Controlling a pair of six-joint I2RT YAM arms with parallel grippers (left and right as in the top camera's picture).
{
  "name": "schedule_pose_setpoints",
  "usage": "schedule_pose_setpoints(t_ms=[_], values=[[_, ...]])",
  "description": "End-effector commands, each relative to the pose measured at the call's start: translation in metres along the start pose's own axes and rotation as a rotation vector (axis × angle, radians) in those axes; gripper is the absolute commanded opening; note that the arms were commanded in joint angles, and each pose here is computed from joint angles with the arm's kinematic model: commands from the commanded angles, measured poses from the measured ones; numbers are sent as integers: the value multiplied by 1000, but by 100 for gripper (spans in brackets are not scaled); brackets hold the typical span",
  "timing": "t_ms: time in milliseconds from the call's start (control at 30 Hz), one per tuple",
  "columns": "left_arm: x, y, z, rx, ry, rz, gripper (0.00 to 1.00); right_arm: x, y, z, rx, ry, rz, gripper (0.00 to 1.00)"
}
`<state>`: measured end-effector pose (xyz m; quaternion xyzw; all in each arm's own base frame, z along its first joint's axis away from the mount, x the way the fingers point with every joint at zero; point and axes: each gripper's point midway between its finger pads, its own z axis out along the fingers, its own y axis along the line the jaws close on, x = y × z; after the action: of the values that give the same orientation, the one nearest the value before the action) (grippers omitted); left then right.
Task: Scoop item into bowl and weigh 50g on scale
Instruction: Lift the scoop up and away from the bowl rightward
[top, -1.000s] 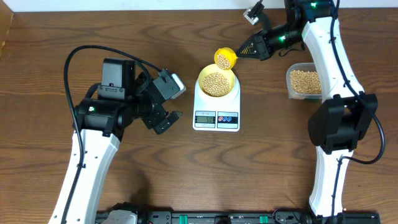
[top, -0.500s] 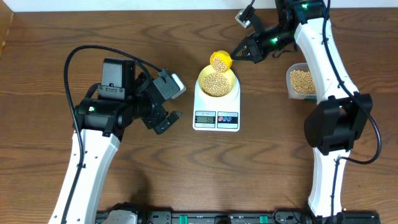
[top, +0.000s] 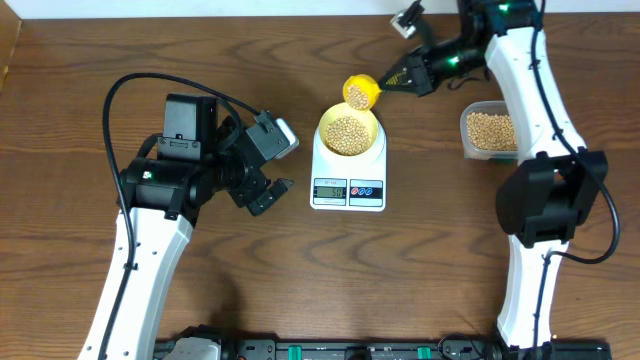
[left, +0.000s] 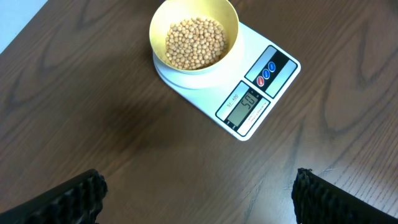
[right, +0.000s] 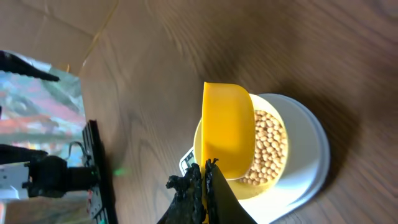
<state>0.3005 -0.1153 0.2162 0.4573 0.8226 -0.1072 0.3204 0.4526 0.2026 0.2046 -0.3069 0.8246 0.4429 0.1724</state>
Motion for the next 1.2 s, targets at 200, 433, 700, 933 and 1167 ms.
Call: schedule_pose_setpoints(t_ms=[200,433,700,933,1167], values=[[2,-1,2,11,2,-17,98,-8,1,-8,-37,-44,25,1],[2,-1,2,11,2,-17,98,-21,3,-31,-51,-112,9,1],[2,-1,2,11,2,-17,98,-21,-10,-97,21,-189,78,1],[2,-1,2,11,2,-17,98,2,-21,-155,74,-232,132,1],[2,-1,2,11,2,-17,98,24,-44,-201,134,-298,216,1]])
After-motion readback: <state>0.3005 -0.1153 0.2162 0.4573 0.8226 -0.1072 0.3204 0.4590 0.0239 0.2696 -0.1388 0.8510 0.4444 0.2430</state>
